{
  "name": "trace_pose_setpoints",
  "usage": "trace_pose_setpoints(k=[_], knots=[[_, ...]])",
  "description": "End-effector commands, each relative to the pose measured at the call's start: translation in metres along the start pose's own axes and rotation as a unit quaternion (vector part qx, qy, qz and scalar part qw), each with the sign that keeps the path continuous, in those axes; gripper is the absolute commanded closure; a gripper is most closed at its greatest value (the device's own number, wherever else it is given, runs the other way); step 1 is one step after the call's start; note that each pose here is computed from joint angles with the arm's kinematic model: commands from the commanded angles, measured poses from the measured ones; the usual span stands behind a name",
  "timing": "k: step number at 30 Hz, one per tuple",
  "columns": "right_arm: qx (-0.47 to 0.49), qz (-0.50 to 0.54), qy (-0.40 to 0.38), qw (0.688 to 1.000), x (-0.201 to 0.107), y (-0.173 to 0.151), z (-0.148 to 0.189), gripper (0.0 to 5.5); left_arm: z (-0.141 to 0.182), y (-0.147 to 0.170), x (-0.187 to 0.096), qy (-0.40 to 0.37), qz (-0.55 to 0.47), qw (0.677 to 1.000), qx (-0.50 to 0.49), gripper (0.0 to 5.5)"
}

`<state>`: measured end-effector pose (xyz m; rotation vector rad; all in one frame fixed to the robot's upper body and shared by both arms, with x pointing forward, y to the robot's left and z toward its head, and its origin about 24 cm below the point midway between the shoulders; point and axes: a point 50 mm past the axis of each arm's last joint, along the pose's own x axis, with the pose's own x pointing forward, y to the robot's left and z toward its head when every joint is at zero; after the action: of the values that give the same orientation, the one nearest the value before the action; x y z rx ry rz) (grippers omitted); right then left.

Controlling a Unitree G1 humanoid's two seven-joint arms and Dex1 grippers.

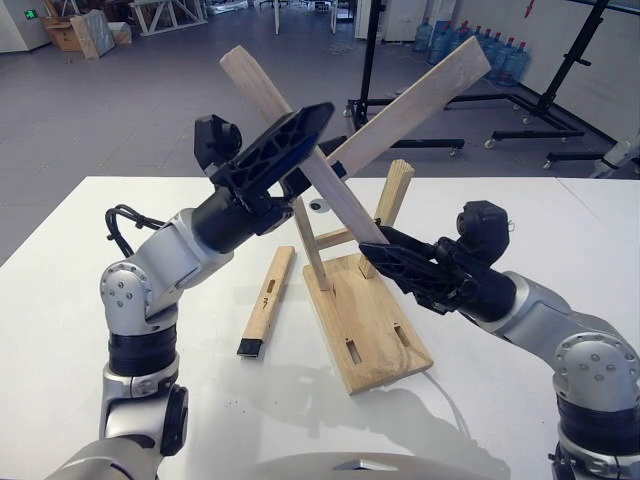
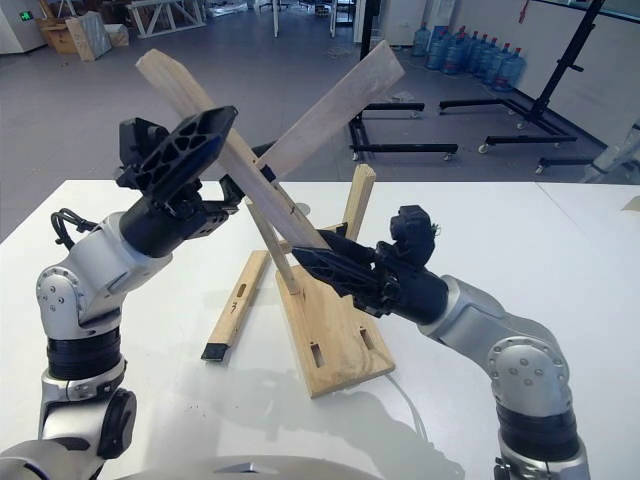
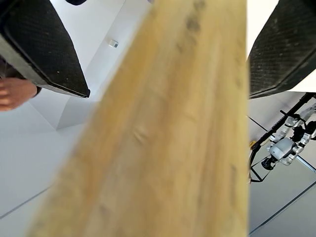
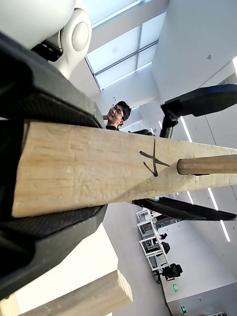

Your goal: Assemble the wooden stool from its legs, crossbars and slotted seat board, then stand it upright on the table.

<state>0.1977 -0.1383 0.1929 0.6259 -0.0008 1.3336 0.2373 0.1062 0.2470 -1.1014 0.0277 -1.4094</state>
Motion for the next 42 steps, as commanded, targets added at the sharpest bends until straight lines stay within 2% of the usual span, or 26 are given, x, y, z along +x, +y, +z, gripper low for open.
trace_pose_setpoints(k=[1,11,28,38,39,42], knots=[[-0.008,-0.001,-0.003,1.0,0.003,0.002,0.0,3.46,0.008,0.002,0.005,-0.017,0.011,1.0,-0.002,0.13],[-0.011,-0.008,-0.008,1.0,0.004,0.0,0.0,3.46,-0.003,0.004,0.0,0.009,0.021,1.0,-0.007,0.13],[-0.007,-0.016,-0.008,1.0,-0.001,-0.002,-0.001,3.46,0.004,0.004,-0.004,-0.002,0.035,0.999,0.001,2.84],[0.004,-0.016,-0.005,1.0,0.001,-0.005,0.002,3.46,0.006,0.006,-0.011,0.002,0.056,0.998,0.009,3.01],[0.008,-0.021,0.007,1.0,0.0,-0.006,0.0,3.05,0.008,0.008,-0.012,-0.001,0.065,0.998,0.011,3.05],[0.013,-0.03,0.045,0.998,-0.005,-0.006,-0.006,2.5,0.012,0.017,-0.016,-0.002,0.1,0.995,0.023,3.27]])
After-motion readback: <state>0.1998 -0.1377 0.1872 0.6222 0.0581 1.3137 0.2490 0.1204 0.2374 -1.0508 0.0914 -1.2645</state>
